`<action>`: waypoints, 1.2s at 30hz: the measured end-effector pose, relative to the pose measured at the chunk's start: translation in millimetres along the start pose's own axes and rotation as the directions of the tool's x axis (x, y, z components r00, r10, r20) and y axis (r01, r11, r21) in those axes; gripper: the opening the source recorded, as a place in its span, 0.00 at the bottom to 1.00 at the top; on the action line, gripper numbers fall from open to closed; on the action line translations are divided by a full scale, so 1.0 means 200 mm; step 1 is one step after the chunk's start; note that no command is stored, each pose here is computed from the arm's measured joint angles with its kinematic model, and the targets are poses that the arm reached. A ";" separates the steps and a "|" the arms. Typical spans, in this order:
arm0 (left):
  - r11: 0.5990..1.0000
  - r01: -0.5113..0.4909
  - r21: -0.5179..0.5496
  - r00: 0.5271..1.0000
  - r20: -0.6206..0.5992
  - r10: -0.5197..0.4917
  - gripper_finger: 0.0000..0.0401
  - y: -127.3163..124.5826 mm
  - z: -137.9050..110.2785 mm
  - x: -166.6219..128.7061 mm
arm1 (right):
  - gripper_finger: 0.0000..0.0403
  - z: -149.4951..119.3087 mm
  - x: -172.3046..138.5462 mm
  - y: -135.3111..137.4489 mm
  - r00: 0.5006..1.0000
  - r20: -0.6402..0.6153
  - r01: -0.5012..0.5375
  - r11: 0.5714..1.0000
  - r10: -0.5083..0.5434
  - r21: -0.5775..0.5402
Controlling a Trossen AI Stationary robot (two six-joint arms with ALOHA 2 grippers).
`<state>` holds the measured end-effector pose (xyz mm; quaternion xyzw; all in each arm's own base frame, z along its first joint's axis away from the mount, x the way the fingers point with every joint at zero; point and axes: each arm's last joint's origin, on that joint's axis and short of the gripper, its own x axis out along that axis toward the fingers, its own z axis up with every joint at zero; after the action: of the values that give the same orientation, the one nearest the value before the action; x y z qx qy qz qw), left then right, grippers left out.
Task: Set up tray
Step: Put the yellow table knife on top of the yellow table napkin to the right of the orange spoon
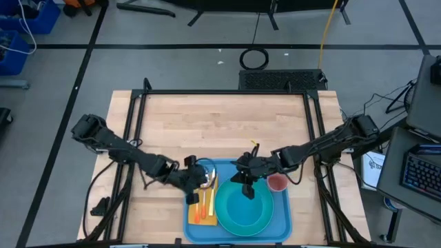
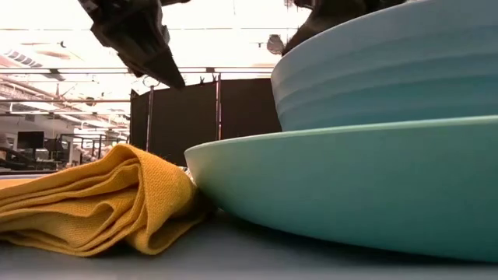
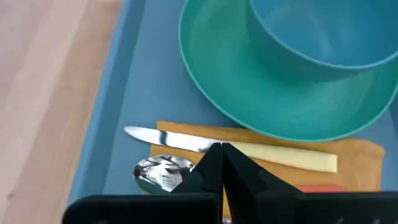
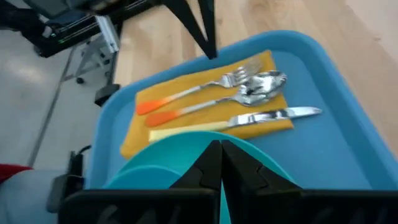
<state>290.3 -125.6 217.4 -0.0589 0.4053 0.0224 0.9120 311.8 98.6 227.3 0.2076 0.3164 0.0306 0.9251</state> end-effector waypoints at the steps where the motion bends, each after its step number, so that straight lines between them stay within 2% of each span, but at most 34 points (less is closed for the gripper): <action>1: 1.000 0.017 -0.012 1.000 -0.013 -0.018 0.01 0.02 0.01 0.01 | 0.00 -0.02 -0.01 -0.01 1.000 0.011 0.004 1.000 -0.004 0.000; 8: 0.988 0.123 -0.092 0.988 -0.083 -0.130 0.01 0.20 0.08 0.05 | 0.00 -0.16 -0.05 -0.09 0.992 0.108 -0.067 0.996 0.060 0.064; 12: 0.987 0.126 -0.100 0.985 -0.103 -0.137 0.01 0.28 0.09 0.07 | 0.00 -0.22 -0.09 -0.13 0.981 0.165 -0.114 0.991 0.101 0.073; 15: 0.987 0.124 -0.101 0.986 -0.099 -0.134 0.01 0.32 0.11 0.07 | 0.00 -0.26 -0.13 -0.14 0.975 0.187 -0.133 0.990 0.124 0.039; 18: 0.978 0.176 -0.113 0.979 -0.088 -0.186 0.00 0.36 0.13 0.08 | 0.00 -0.28 -0.16 -0.14 0.967 0.213 -0.146 0.989 0.141 0.008; 21: 0.982 0.142 -0.122 0.984 -0.087 -0.154 0.00 0.40 0.13 0.10 | 0.00 -0.29 -0.19 -0.16 0.967 0.223 -0.121 0.992 0.122 -0.015; 23: 0.986 0.118 -0.119 0.986 -0.107 -0.131 0.00 0.43 0.12 0.12 | 0.00 -0.30 -0.20 -0.17 0.966 0.227 -0.119 0.993 0.122 -0.028; 26: 0.979 0.161 -0.128 0.979 -0.104 -0.174 0.00 0.44 0.13 0.18 | 0.00 -0.31 -0.21 -0.17 0.966 0.227 -0.119 0.992 0.125 -0.040; 36: 0.976 0.182 -0.120 0.957 -0.207 -0.204 0.00 0.43 0.11 0.35 | 0.00 -0.31 -0.21 -0.17 0.969 0.218 -0.105 0.992 0.119 -0.072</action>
<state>345.7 -38.8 173.1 -0.1459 0.4934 -0.0533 0.8558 238.5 81.7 192.7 0.1997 0.1978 0.0687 0.9572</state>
